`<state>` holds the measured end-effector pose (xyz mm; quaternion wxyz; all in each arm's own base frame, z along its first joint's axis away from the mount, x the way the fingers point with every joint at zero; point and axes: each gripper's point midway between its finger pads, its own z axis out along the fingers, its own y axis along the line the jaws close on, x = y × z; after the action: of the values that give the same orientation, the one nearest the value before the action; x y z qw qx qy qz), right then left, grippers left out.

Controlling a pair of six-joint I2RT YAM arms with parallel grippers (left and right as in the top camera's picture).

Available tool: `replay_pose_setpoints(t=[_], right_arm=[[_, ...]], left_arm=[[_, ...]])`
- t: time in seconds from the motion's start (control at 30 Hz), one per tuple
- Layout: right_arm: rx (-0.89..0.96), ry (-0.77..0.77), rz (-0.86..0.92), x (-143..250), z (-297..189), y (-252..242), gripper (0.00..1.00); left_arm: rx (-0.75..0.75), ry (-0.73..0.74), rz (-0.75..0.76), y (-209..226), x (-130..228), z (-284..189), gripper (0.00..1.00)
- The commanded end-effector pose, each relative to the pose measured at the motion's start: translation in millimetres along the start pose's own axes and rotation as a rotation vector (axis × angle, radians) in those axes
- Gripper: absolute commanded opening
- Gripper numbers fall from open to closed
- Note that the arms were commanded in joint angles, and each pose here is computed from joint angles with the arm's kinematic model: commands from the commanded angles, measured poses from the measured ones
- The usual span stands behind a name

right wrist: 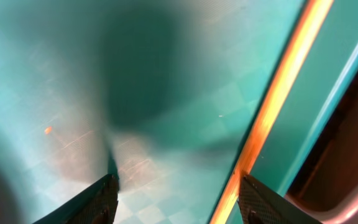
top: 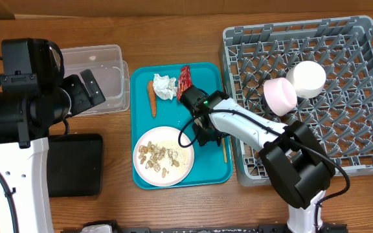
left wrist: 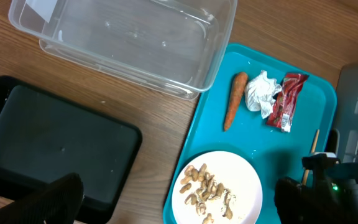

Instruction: Sort waste into correct bins and load items into the dishwasher

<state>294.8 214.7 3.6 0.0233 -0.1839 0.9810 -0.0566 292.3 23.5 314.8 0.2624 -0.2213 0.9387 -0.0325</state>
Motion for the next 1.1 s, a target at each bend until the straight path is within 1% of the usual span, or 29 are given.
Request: replay_pose_setpoints(t=[0.0,0.07,0.2,0.27,0.33,0.4,0.43,0.57,0.67,0.77,0.83,1.07], right_arm=[[-0.05,0.17,-0.15,40,41,9,0.65],[-0.066,0.172,-0.188,41,41,12,0.65],[-0.066,0.178,-0.191,41,37,11,0.66],[-0.107,0.182,-0.238,39,31,18,0.66],[-0.142,0.169,-0.261,32,23,25,0.64],[-0.141,0.141,-0.253,20,14,26,0.6],[-0.139,0.123,-0.245,13,8,27,0.6],[-0.102,0.019,-0.165,-19,-18,24,0.61],[-0.037,-0.033,-0.075,-34,-26,13,0.61],[0.062,-0.06,0.026,-38,-26,-5,0.57],[0.103,-0.075,0.055,-41,-27,-12,0.57],[0.118,-0.072,0.146,-38,-17,-24,0.56]], left_arm=[[-0.013,-0.009,0.012,3,-2,-1,1.0],[-0.013,-0.009,0.012,3,-2,-1,1.0],[-0.013,-0.009,0.012,3,-2,-1,1.0],[-0.013,-0.009,0.012,3,-2,-1,1.0],[-0.013,-0.009,0.012,3,-2,-1,1.0],[-0.013,-0.009,0.012,3,-2,-1,1.0],[-0.013,-0.009,0.012,3,-2,-1,1.0],[-0.013,-0.009,0.012,3,-2,-1,1.0],[-0.013,-0.009,0.012,3,-2,-1,1.0],[-0.013,-0.009,0.012,3,-2,-1,1.0],[-0.013,-0.009,0.012,3,-2,-1,1.0],[-0.013,-0.009,0.012,3,-2,-1,1.0]])
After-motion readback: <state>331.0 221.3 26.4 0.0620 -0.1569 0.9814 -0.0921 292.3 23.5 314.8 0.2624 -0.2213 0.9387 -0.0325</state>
